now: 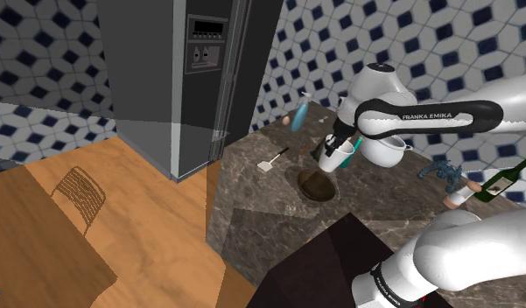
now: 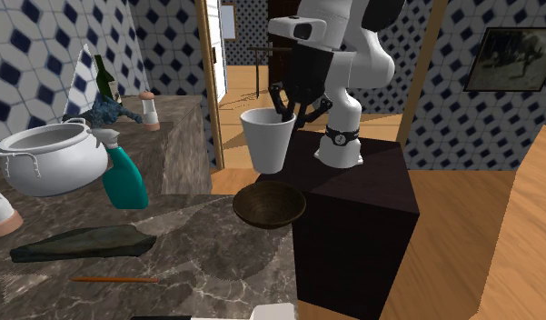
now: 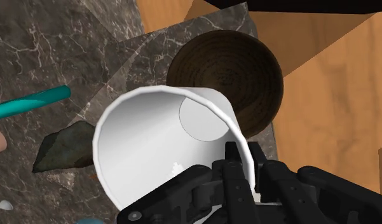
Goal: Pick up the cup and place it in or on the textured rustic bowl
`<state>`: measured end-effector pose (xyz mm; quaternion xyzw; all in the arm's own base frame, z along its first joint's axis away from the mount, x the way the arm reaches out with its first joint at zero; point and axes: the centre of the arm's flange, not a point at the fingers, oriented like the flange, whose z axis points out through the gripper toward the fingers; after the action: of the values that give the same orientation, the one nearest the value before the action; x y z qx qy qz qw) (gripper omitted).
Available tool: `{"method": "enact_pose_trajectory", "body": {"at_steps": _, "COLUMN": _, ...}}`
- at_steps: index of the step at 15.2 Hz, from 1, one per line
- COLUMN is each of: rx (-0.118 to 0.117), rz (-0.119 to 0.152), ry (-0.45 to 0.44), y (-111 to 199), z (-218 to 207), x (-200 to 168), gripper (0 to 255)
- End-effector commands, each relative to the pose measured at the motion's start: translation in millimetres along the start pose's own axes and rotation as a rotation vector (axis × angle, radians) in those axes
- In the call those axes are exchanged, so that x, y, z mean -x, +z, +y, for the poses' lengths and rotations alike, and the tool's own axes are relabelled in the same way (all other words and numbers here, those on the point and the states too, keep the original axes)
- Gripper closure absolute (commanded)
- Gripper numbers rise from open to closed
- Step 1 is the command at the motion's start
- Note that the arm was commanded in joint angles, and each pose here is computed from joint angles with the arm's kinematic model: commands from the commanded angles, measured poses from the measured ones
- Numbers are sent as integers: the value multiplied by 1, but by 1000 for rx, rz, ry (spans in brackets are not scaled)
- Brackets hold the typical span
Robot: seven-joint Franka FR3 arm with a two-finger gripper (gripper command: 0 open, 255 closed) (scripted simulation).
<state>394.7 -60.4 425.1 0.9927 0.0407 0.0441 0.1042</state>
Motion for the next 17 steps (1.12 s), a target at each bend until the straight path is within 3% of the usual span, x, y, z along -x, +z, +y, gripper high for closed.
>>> {"method": "enact_pose_trajectory", "body": {"at_steps": 1, "rx": 0, "rz": 0, "ry": 1, "y": 9, "z": -4, "x": 1, "gripper": 255}}
{"method": "enact_pose_trajectory", "body": {"at_steps": 17, "rx": 0, "rz": 0, "ry": 1, "y": 91, "z": -22, "x": 8, "gripper": 255}}
